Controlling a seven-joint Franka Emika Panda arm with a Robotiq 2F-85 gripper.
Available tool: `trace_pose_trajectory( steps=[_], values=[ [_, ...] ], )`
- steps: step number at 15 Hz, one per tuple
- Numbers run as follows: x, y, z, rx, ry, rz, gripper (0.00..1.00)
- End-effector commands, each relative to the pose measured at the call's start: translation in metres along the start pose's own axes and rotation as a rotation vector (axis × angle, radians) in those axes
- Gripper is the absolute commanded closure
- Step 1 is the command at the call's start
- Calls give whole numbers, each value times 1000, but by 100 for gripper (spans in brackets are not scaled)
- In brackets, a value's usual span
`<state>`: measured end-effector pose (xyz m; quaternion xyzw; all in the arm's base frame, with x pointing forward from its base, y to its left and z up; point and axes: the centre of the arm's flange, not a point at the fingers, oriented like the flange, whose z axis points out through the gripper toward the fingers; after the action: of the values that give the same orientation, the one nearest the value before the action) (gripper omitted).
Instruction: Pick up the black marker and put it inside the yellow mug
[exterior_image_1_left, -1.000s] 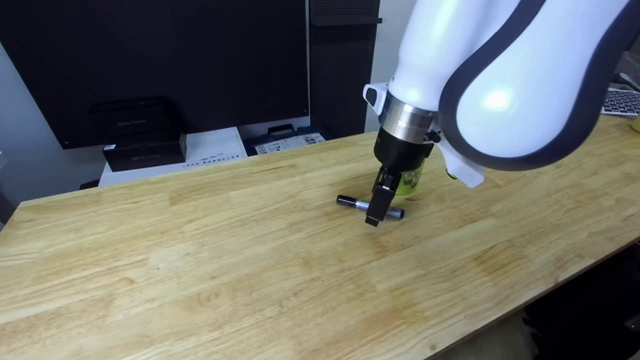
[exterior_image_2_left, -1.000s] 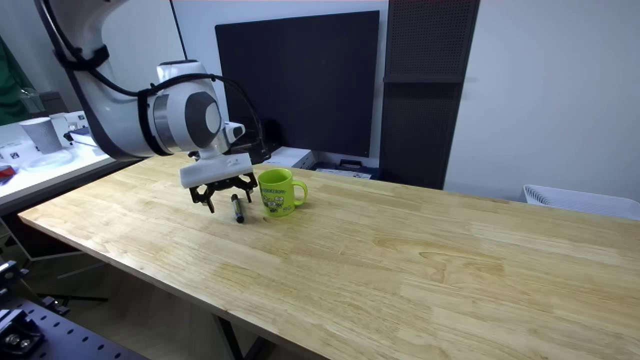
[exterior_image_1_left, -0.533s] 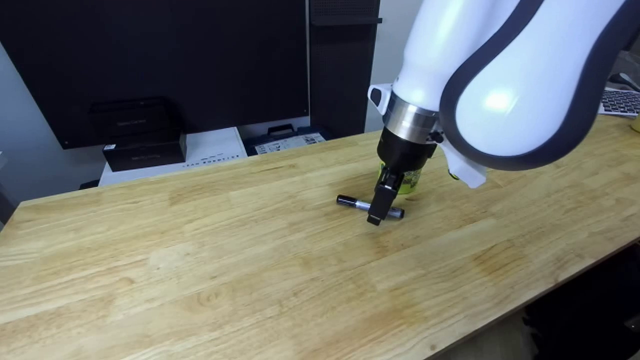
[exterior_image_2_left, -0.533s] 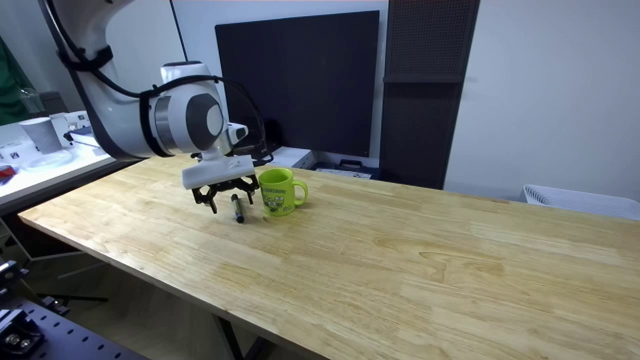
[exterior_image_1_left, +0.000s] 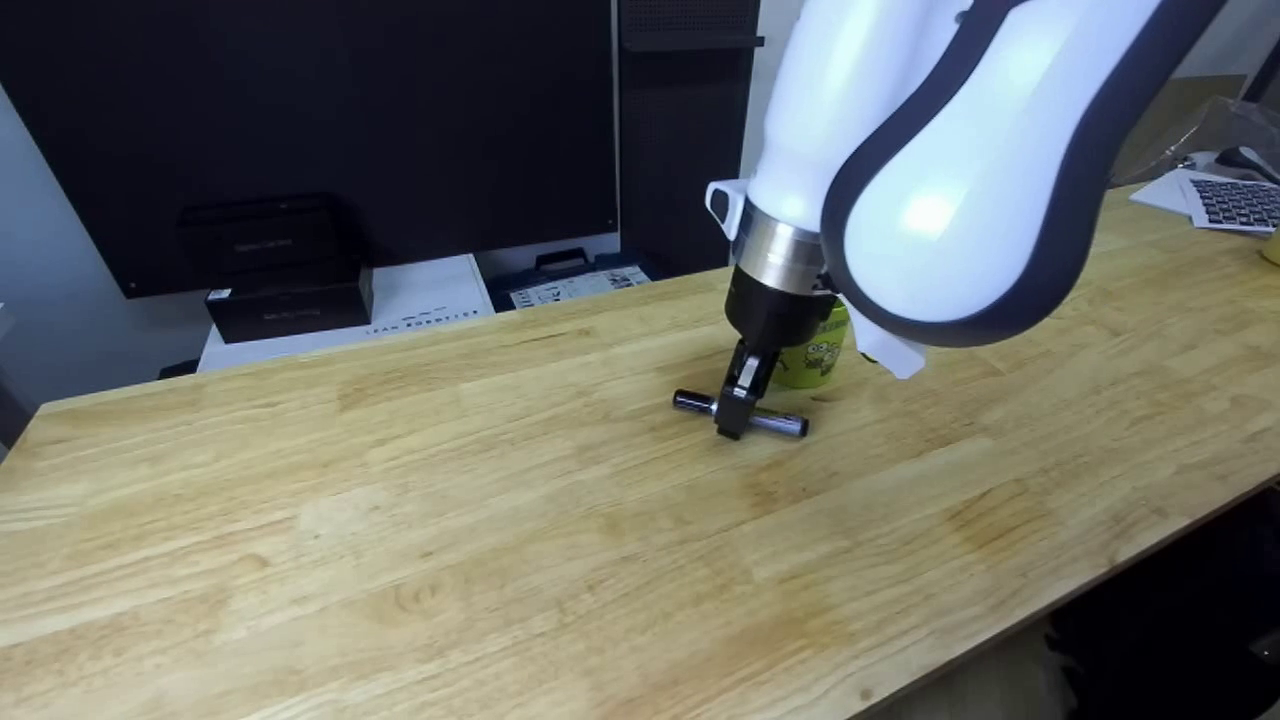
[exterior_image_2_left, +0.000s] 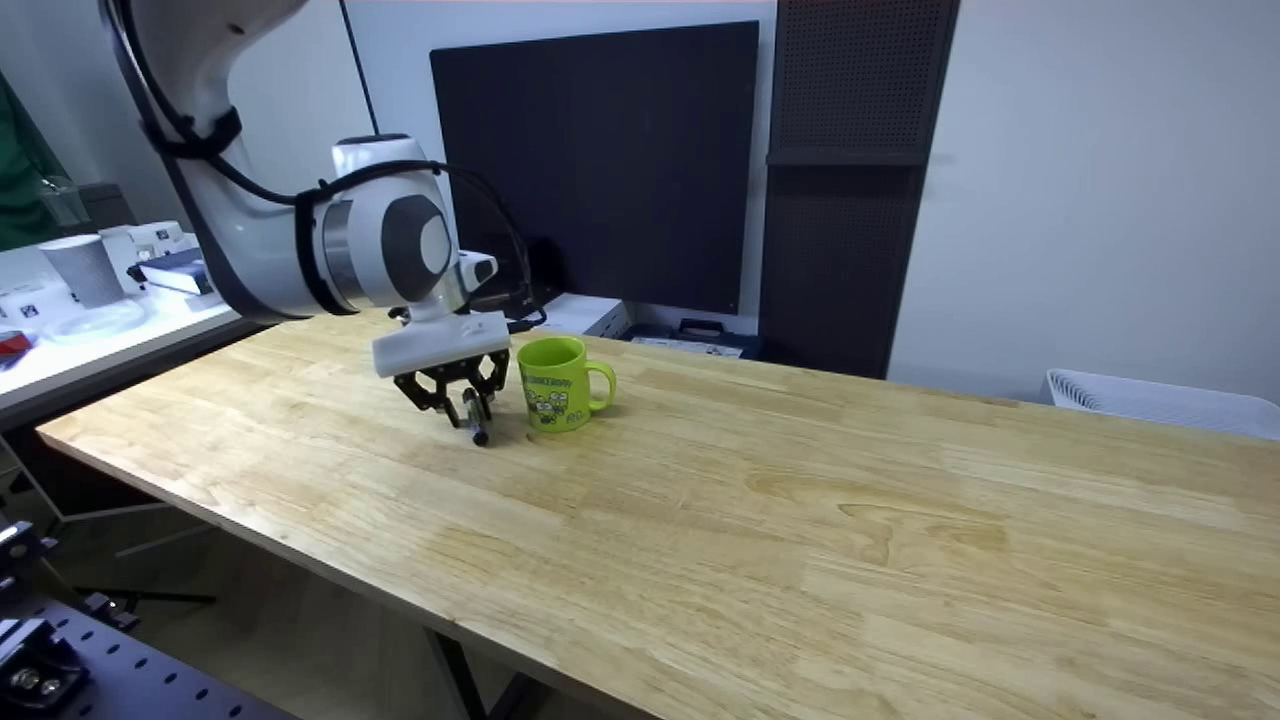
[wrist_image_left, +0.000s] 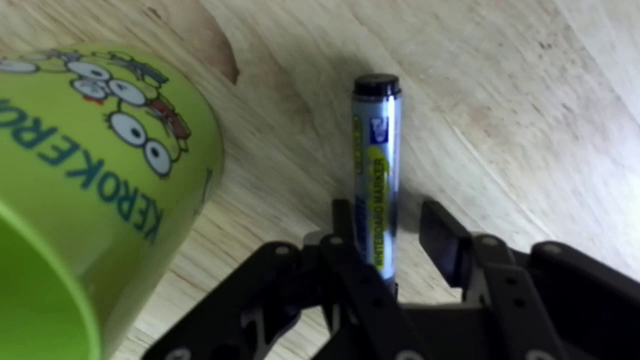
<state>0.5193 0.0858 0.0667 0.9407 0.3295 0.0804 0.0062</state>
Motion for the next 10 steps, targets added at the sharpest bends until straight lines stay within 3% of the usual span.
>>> trace_pose_trajectory(
  steps=[1, 2, 3, 6, 10],
  values=[
    [15, 4, 6, -13, -4, -4, 88],
    [18, 3, 2, -21, -5, -12, 97],
    [21, 2, -2, -29, -3, -18, 99],
    [30, -2, -24, -75, -5, -27, 95],
    [35, 1, -80, -129, -10, 50, 95]
  ],
)
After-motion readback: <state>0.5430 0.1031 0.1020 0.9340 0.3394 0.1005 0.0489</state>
